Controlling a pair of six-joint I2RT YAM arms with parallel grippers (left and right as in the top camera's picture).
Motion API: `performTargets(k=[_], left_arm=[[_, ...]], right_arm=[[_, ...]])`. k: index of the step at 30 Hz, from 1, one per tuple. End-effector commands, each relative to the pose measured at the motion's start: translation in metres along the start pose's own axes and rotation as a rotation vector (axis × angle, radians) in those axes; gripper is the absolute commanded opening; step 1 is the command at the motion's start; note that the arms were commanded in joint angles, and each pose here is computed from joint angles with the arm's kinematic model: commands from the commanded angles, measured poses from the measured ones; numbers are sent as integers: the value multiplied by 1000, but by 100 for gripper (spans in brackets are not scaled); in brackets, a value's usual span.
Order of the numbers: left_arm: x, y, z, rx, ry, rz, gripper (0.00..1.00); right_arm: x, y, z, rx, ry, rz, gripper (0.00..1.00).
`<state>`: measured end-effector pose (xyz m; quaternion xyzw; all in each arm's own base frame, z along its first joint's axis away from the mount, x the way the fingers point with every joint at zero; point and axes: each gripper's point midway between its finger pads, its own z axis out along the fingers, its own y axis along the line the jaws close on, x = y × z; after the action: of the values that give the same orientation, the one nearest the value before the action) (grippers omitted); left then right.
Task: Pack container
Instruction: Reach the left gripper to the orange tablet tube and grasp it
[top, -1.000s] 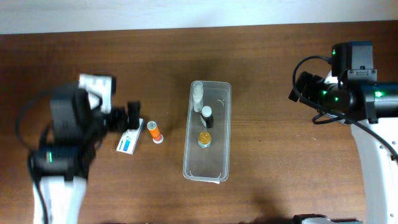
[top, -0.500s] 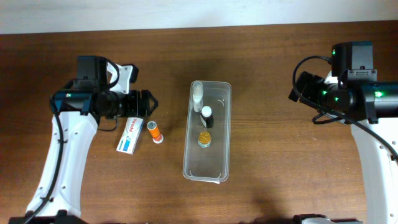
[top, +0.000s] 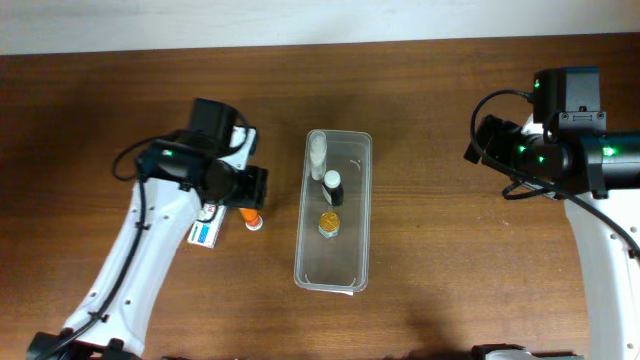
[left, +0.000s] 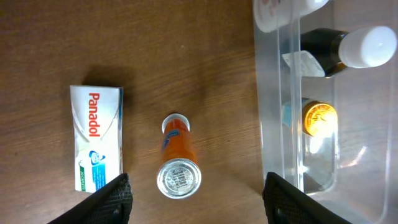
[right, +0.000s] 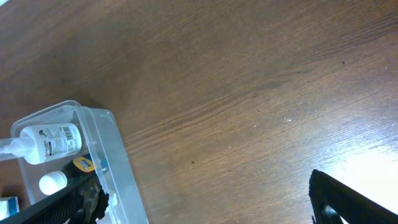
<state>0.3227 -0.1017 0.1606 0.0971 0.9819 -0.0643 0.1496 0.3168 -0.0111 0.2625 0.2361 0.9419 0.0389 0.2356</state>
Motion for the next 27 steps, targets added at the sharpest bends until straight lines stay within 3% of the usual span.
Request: performTargets(k=[1, 10, 18, 23, 27], left_arm=[[-2, 14, 4, -82, 8, -73, 68], [9, 16, 34, -87, 120, -85, 67], [13, 18, 51, -94, 172, -87, 43], [13, 18, 51, -93, 170, -87, 20], [14, 18, 50, -94, 173, -87, 15]], right_arm=[[-4, -2, -2, 4, -11, 7, 98], [-4, -2, -2, 4, -11, 7, 98], [-4, -2, -2, 4, -11, 7, 98], [-4, -2, -2, 5, -11, 7, 98], [-4, -2, -2, 4, -11, 7, 98]])
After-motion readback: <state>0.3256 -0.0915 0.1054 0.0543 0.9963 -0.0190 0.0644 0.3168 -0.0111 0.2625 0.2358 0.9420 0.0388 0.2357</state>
